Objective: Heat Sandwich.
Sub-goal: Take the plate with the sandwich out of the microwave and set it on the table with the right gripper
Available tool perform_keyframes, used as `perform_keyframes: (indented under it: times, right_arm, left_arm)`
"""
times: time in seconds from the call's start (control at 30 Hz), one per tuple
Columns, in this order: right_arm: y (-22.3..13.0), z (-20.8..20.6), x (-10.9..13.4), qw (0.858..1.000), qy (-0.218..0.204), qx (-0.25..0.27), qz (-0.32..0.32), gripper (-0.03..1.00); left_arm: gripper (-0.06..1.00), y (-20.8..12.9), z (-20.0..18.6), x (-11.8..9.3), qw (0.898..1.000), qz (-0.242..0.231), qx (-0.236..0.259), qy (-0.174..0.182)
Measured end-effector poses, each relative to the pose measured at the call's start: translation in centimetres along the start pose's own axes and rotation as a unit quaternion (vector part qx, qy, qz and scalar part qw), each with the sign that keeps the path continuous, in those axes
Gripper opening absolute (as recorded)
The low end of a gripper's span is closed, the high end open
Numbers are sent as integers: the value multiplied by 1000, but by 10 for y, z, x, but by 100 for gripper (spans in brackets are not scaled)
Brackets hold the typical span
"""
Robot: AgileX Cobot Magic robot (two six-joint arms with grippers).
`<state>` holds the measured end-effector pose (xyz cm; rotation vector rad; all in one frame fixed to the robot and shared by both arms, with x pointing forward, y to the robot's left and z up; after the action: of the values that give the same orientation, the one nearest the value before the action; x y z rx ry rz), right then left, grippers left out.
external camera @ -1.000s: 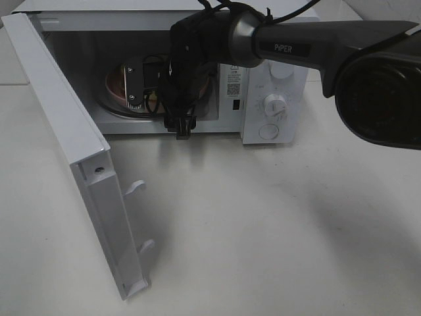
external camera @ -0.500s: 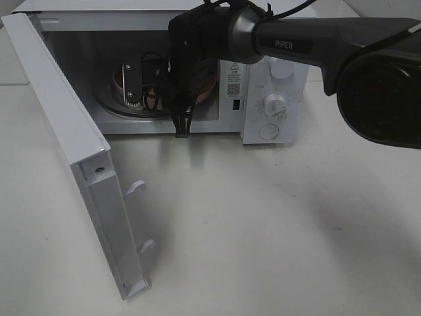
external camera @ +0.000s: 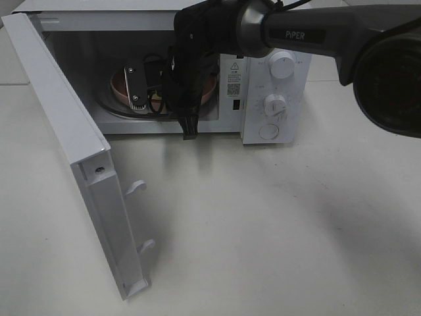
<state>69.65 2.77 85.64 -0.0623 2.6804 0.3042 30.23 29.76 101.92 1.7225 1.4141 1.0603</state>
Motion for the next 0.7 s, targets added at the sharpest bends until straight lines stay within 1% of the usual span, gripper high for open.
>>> perform_keyframes:
  times: [0.5,0.7]
  right_arm:
    - [3,0,-2,1000,-7,-10,3,10]
    - [10,-8,0,1000,-5,-15,2,10]
  left_arm:
    - [99,0,0,0,1000,0,0,0]
    - [99,0,0,0,1000,0,0,0]
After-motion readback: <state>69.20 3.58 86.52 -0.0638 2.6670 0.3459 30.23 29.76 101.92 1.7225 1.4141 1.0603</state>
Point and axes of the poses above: a point on each arm's last joint axis where the gripper is mounted, z pointing out along that axis toward the gripper, x along the wrist's bending axis when the last joint is at zero, y = z × x, the point moved 8 cm from there along z, pointing out along that axis toward the gripper, and after that the axes turned 11 degrees about z, right-handed, at the moved point
